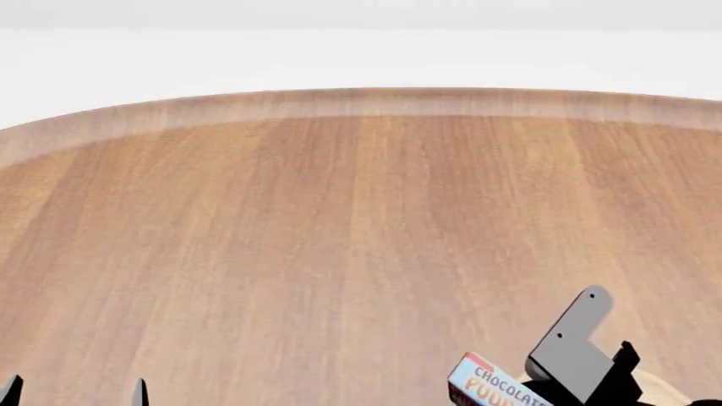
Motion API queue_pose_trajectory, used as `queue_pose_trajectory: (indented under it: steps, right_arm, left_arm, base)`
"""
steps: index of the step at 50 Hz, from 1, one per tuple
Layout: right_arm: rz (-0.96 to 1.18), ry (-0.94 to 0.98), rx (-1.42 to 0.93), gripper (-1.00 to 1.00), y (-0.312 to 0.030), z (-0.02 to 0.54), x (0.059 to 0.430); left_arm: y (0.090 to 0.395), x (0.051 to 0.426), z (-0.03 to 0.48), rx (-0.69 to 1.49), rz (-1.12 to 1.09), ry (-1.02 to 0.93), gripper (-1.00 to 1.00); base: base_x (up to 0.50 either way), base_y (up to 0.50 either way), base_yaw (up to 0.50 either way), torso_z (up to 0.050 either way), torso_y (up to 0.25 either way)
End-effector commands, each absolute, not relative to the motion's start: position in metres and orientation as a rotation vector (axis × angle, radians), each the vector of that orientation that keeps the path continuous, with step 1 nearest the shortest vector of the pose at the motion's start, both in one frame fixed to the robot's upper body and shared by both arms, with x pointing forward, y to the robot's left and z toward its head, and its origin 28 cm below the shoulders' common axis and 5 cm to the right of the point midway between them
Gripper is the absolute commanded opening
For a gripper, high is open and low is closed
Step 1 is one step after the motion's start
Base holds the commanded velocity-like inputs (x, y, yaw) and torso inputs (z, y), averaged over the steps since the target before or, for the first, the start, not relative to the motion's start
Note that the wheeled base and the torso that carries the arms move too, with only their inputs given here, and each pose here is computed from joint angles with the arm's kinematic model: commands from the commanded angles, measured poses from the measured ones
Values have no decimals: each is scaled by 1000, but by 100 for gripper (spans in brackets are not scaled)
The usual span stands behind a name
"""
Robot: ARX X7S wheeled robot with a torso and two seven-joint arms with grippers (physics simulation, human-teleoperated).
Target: Put the chocolate pudding to the left of the plate.
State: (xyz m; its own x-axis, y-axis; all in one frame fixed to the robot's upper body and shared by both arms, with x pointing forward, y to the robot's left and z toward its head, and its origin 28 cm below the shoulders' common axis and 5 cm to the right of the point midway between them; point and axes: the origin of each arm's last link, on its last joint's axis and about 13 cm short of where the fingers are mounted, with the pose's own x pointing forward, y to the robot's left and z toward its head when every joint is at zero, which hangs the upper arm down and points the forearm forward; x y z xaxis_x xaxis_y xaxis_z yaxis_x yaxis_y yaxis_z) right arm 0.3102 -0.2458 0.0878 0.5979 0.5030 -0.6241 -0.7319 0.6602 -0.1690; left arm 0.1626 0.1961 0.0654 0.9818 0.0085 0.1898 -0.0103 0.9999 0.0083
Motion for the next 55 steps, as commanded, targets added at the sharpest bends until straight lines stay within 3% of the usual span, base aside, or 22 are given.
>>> queue_pose_trajectory:
  steps: [1, 55]
  right_arm:
    - [781, 565, -447, -100, -237, 82, 319]
    - [950, 568, -413, -100, -201, 34, 312]
  left_arm:
    - [196, 162, 66, 9, 10, -192, 100]
    - [197, 162, 66, 6, 10, -194, 100]
  base:
    - [0, 0, 0, 0, 0]
    - [0, 0, 0, 0, 0]
